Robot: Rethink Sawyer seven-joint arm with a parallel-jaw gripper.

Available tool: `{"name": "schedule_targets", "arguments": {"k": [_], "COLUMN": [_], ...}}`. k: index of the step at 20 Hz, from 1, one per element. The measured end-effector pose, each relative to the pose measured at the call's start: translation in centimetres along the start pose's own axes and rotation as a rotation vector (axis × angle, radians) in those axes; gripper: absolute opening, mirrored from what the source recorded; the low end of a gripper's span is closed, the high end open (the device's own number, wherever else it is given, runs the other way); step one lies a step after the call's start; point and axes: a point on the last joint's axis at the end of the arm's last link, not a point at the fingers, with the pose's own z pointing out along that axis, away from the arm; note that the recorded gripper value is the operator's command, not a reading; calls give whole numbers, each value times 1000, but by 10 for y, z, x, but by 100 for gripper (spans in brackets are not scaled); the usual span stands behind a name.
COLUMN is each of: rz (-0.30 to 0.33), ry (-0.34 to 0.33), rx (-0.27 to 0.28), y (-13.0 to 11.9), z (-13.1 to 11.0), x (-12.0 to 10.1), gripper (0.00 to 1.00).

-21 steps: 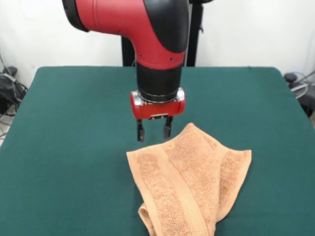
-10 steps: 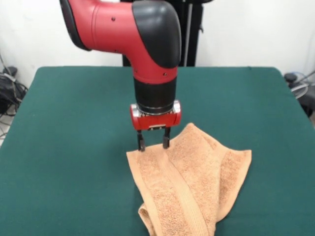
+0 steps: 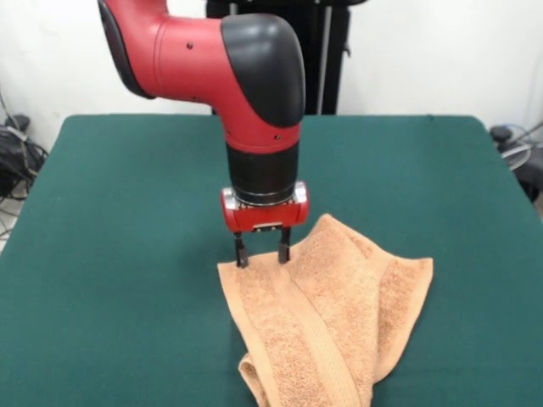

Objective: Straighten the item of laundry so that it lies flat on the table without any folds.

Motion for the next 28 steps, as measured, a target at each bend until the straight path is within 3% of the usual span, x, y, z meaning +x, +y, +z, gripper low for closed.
{"name": "schedule_targets", "arguments": {"k": [4,5,23,24,28], "rz": [15,20,32,32,31], "ry": [-7,-10,-17,-16,-13], "rx": [-11,-14,-13,-14,-17], "y": [-5,-7,-14,-13,-11], "z": [0,0,0,0,-5], "x": [-1,-1,-1,-1,2], "gripper": [100,0,0,100,100]}}
